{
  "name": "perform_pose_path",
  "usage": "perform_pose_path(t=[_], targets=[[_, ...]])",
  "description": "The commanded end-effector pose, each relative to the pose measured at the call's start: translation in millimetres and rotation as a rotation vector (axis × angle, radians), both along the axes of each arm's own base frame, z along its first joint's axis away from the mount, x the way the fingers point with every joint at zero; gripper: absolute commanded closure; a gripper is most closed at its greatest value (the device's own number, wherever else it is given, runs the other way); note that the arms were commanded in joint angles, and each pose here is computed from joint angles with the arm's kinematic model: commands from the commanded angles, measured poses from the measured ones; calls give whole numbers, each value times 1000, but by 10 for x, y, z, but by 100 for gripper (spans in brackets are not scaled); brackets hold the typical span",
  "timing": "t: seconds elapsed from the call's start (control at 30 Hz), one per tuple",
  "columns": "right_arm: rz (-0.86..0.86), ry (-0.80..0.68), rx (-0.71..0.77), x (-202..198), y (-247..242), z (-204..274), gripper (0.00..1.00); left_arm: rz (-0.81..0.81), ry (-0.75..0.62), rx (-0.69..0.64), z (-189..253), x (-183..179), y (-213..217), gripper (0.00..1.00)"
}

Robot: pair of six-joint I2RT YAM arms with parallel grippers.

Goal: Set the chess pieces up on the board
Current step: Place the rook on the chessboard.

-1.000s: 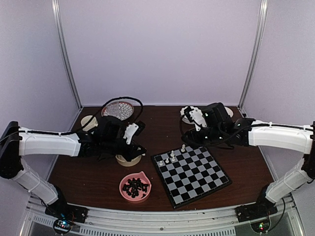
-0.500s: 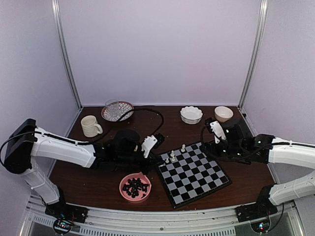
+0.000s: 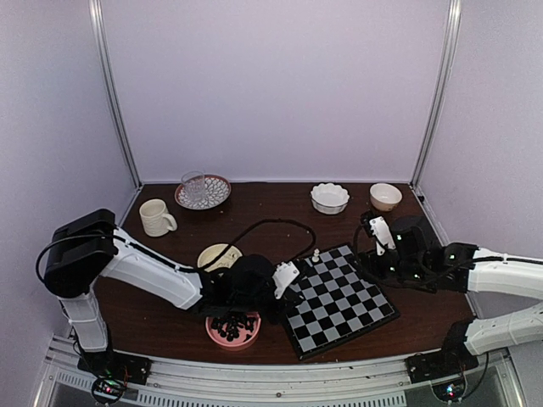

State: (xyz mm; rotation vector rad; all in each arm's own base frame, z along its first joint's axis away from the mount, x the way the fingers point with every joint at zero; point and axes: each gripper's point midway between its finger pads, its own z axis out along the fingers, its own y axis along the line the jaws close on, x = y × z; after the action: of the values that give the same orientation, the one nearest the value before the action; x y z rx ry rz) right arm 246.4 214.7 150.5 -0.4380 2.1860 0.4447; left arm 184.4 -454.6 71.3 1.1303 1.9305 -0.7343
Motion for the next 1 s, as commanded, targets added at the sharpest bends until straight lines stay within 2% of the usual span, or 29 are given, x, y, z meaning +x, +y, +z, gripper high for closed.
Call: perform_pose_path(t=[0.0, 0.3, 0.53, 0.67, 0.97], targets=[[-36, -16, 15, 42, -43, 4, 60, -5, -53, -72, 138, 80, -236, 95], [-32, -3, 5, 61, -16, -52, 60, -2, -69, -10, -77, 116, -305, 94], [-10, 16, 10, 39, 33, -80, 56, -4, -58, -3, -71, 94, -267, 67], [17, 31, 15, 15, 80, -83, 56, -2, -62, -18, 30, 81, -243, 61], [121, 113, 16, -129, 277, -75, 58, 57, -73, -30, 567, 83, 53, 59]])
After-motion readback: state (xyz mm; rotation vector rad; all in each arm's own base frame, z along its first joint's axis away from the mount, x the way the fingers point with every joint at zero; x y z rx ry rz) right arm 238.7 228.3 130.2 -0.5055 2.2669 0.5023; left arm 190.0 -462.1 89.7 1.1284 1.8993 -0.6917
